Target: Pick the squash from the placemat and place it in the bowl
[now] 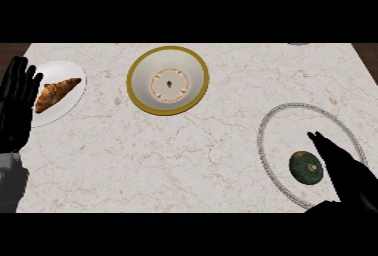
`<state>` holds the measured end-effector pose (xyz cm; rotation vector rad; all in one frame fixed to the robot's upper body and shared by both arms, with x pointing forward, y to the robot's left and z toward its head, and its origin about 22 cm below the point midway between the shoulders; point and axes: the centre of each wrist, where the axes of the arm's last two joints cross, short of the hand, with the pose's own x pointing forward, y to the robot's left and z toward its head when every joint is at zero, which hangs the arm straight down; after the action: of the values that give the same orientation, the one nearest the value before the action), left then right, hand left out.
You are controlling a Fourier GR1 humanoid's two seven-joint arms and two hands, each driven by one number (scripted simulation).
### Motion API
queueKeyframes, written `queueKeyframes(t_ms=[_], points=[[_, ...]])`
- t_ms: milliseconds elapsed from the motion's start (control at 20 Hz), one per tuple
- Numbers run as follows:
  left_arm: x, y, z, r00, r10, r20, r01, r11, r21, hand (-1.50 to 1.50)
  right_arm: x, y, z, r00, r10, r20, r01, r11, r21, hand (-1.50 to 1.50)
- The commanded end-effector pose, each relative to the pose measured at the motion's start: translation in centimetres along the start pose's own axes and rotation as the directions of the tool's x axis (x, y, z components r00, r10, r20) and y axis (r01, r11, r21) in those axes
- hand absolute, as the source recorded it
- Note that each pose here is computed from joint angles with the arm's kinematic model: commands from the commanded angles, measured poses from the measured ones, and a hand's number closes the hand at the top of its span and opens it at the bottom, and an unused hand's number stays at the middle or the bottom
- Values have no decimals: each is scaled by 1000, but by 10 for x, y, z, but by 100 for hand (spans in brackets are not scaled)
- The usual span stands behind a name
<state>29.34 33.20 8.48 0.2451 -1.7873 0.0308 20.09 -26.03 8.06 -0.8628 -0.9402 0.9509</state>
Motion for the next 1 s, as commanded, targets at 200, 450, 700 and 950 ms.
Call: queueKeyframes(t_ms=[200, 450, 700, 950], points=[[-5, 10, -2, 1000, -12, 1, 12, 1000, -5, 0, 5, 20, -29, 1000, 3, -16, -3, 1000, 20, -150], [4, -5, 15, 1000, 6, 5, -6, 1000, -19, 0, -11, 39, -29, 998, 3, -64, -1, 999, 44, -150], [-3, -12, -8, 1000, 13, -1, -13, 1000, 17, 0, -9, 39, -42, 994, -13, -107, 16, 999, 29, -150], [-3, -21, -8, 1000, 7, -4, -7, 1000, -6, 0, -41, 38, -45, 1000, 31, 1, -31, 999, -22, 150]])
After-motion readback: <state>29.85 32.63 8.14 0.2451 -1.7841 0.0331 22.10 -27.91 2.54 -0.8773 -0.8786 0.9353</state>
